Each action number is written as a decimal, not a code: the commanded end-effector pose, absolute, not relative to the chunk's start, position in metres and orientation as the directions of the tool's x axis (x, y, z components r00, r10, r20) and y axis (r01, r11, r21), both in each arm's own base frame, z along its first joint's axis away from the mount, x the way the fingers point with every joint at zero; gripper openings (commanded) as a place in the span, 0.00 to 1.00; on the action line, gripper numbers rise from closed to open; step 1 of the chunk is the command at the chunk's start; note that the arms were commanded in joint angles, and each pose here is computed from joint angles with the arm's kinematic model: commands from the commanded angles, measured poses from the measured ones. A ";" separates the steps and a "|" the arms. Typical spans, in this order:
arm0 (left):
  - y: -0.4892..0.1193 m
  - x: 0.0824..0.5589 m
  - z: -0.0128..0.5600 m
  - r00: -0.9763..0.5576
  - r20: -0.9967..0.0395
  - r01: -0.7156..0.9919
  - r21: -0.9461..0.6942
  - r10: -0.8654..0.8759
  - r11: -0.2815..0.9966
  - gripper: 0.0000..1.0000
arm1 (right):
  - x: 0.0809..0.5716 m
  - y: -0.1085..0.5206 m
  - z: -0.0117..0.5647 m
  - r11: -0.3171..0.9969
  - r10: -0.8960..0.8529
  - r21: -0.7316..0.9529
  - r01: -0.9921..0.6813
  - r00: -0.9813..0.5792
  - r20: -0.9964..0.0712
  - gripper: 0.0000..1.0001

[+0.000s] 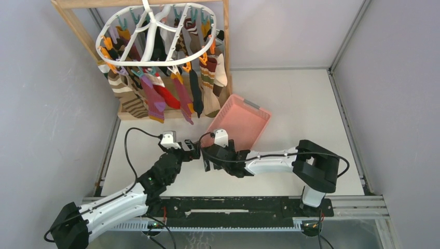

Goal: Remove the socks clipped to the hanger
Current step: Move the bin to the center of the board, then move the clothesline to the center of the board.

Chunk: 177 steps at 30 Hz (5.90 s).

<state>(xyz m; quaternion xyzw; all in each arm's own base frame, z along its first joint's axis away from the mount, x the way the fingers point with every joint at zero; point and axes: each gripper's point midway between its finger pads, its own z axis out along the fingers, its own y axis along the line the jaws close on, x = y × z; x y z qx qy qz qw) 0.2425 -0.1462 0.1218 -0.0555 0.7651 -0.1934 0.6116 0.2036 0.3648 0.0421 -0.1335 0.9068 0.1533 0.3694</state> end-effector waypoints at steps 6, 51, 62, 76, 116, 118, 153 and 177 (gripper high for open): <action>-0.136 0.242 0.107 -0.257 -0.914 0.101 -0.347 -0.313 0.932 1.00 | 0.205 0.334 0.096 0.930 -0.105 0.147 -0.337 -0.626 -0.773 1.00; -0.122 0.245 0.108 -0.231 -0.923 0.035 -0.325 -0.309 0.945 1.00 | 0.402 0.167 0.093 0.982 -0.068 0.055 -0.178 -0.618 -0.783 0.71; -0.123 0.244 0.103 -0.239 -0.920 0.034 -0.327 -0.310 0.944 1.00 | 0.316 0.161 0.070 0.987 0.004 0.115 -0.113 -0.699 -0.715 0.47; -0.117 0.249 0.111 -0.222 -0.928 -0.001 -0.305 -0.298 0.952 1.00 | 0.233 0.206 0.084 0.941 0.031 0.253 -0.227 -0.685 -0.728 0.55; -0.110 0.261 0.122 -0.168 -0.947 -0.039 -0.273 -0.275 0.961 1.00 | 0.497 0.284 0.098 0.958 0.117 0.263 -0.118 -0.674 -0.729 0.74; -0.112 0.262 0.121 -0.172 -0.947 -0.036 -0.269 -0.271 0.962 1.00 | 0.500 0.288 0.090 0.963 0.112 0.247 -0.105 -0.680 -0.725 0.74; -0.108 0.255 0.133 -0.148 -0.939 -0.014 -0.311 -0.309 0.950 1.00 | 0.492 0.267 0.030 0.992 0.026 0.114 -0.049 -0.817 -0.576 0.04; -0.124 0.263 0.142 -0.182 -0.936 0.012 -0.307 -0.300 0.951 1.00 | 0.446 0.118 0.039 0.983 0.173 0.143 0.113 -0.826 -0.537 0.00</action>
